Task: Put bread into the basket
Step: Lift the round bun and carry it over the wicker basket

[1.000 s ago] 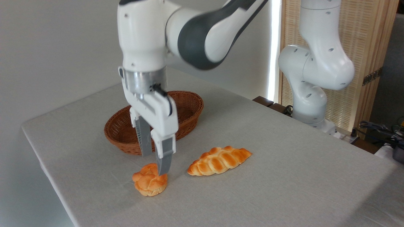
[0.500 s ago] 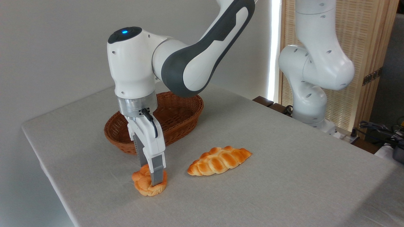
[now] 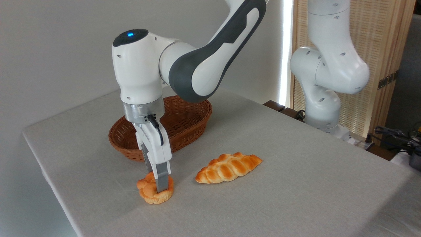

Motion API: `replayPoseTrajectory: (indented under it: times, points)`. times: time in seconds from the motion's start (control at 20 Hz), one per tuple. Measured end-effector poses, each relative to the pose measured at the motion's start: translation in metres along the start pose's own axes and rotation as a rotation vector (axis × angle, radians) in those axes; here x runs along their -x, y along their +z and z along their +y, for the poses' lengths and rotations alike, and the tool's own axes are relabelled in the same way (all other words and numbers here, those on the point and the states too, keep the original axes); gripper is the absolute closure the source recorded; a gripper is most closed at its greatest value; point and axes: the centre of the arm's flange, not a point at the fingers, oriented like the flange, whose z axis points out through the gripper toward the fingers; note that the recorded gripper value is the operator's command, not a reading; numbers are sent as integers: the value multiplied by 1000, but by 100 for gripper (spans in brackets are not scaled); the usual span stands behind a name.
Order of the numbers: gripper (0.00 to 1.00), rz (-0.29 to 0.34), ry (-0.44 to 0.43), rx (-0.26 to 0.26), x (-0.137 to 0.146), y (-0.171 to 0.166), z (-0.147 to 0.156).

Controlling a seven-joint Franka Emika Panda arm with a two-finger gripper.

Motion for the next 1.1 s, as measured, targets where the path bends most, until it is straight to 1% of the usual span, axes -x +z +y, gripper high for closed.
replayPoseTrajectory:
  times: [0.55,0.65,0.8,0.95,1.1]
  points:
    - [73,15,-3,-18,-2,-10,-6]
    - [72,22,-7,-27,-2,-16,-10]
    - [72,49,-21,-49,-4,-34,-20]
    - [71,77,-22,-77,-10,-59,-26]
    - [70,75,-15,-74,-12,-90,-22]
